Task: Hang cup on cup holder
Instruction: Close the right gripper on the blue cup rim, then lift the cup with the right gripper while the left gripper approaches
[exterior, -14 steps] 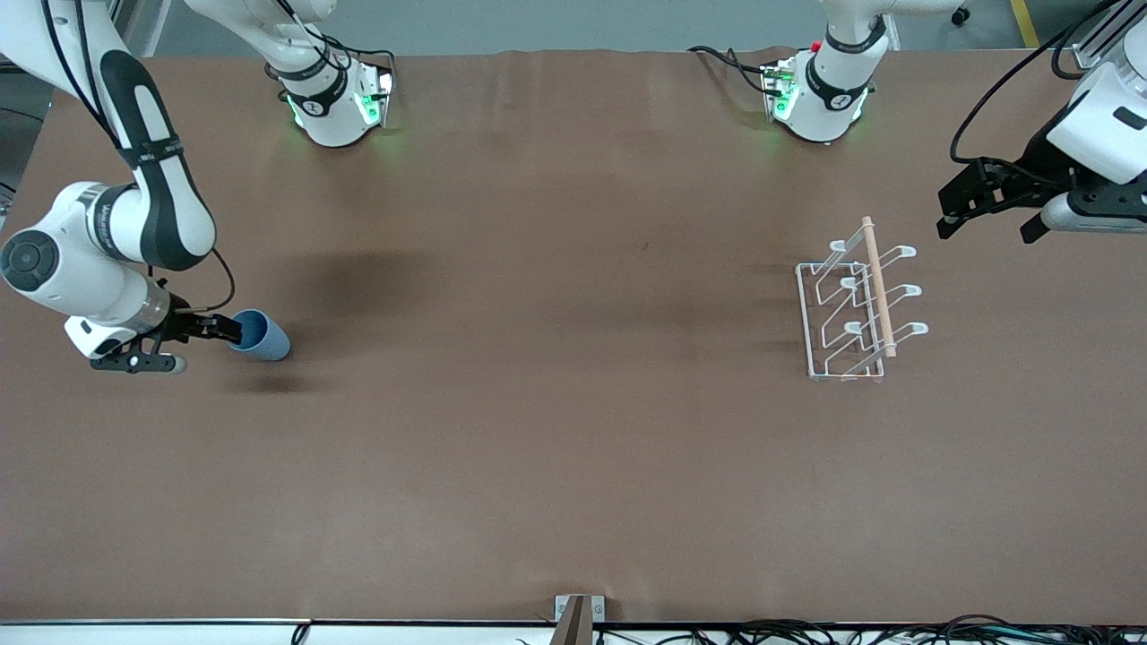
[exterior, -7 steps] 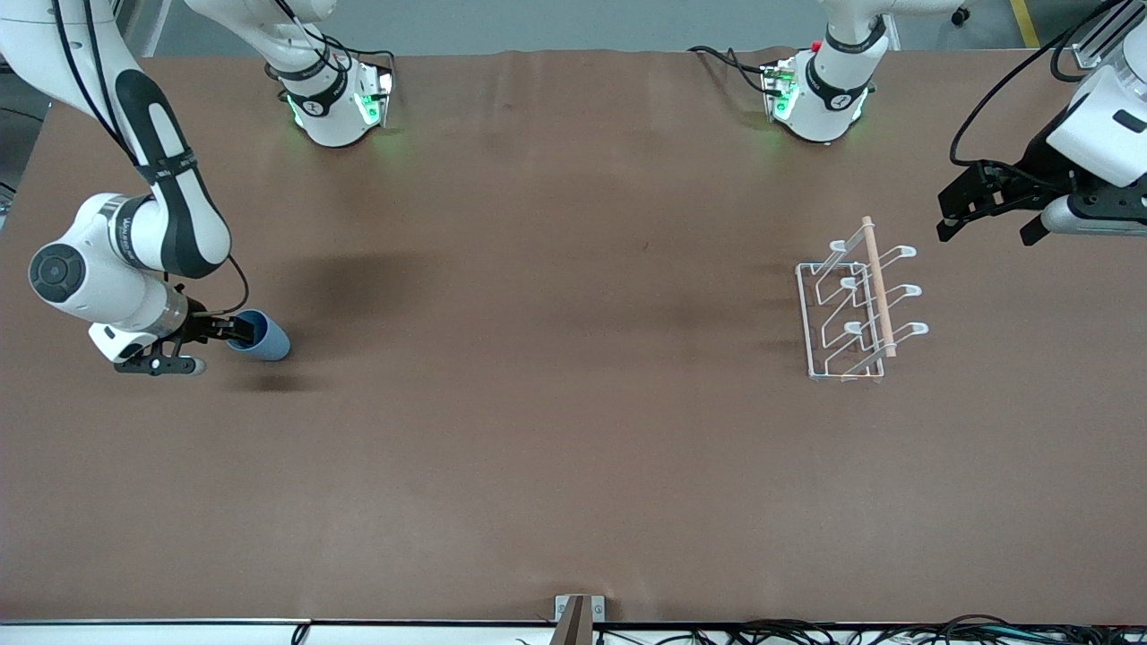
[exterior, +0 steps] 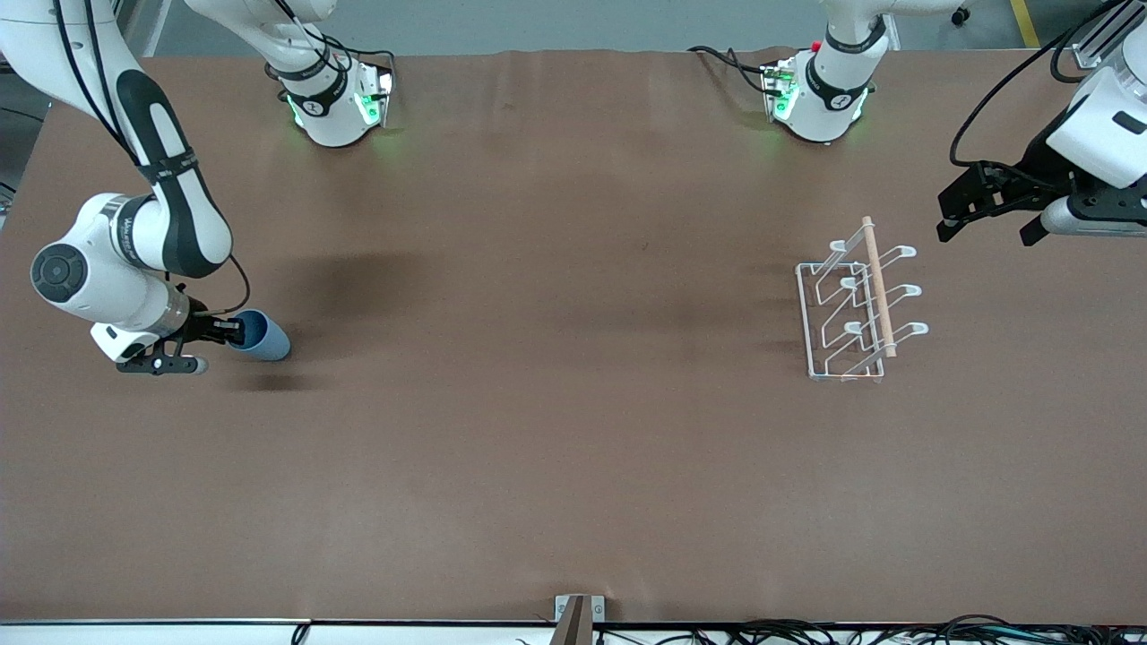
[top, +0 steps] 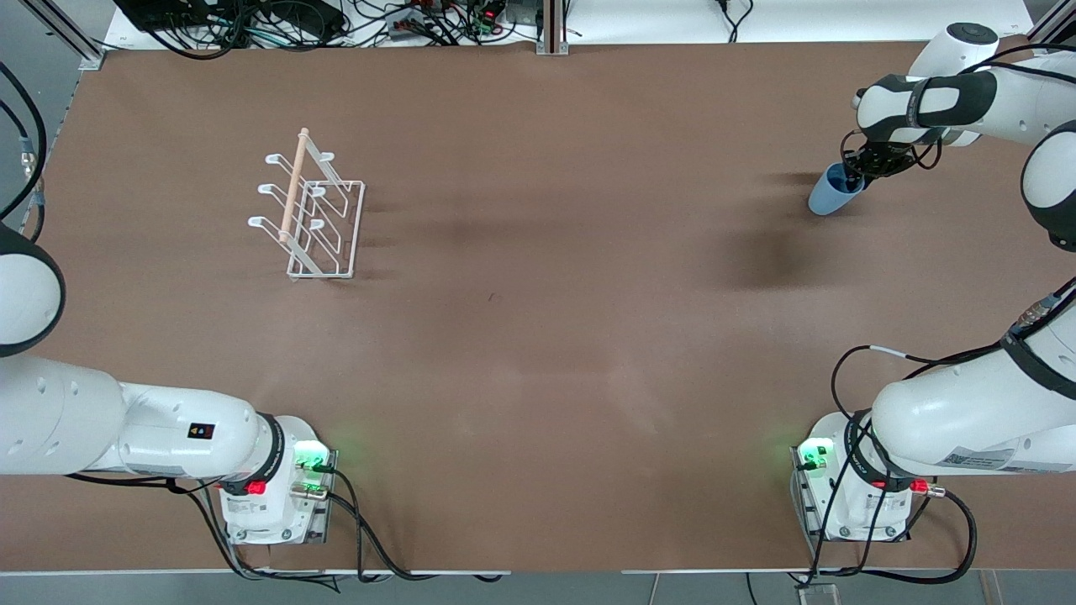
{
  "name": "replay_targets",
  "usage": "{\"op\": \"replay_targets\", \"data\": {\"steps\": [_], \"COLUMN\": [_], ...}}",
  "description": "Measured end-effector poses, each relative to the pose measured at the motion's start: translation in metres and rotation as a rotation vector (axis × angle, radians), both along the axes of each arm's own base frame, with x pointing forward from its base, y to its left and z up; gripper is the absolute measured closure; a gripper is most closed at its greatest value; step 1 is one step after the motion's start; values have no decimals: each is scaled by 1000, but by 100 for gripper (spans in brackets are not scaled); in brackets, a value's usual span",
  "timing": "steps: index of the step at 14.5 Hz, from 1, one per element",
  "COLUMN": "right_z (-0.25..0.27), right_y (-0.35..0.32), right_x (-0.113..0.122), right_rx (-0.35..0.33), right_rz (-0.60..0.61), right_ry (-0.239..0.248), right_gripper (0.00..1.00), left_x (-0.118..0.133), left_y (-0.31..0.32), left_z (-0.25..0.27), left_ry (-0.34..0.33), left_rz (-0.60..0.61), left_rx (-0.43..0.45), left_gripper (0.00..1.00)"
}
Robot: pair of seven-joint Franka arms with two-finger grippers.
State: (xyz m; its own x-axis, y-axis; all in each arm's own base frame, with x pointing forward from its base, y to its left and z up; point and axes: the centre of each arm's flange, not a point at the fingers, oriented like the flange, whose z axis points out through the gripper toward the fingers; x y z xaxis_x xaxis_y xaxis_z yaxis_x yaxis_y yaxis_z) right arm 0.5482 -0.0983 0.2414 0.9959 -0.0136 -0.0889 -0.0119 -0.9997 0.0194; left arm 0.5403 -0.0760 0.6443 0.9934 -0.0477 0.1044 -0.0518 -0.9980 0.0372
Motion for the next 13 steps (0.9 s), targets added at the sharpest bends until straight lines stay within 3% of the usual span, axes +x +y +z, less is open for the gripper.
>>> {"op": "replay_targets", "data": {"steps": [2,8,13], "right_z": [2,43,129], "right_y": [1,3,27], "right_x": [0,18,43], "right_rx": [14,39,253], "right_rz": [-13,-12,-98], "right_ry": [8,58,53], "right_gripper": [95,95,95], "left_x": [0,-1,-1], "left_y": [0,-2,-4], "left_z": [0,-4,-5], "left_ry": [1,10,14], "left_rz": [0,-4,-8], "left_rx": [0,2,2], "left_gripper": [0,0,0]}}
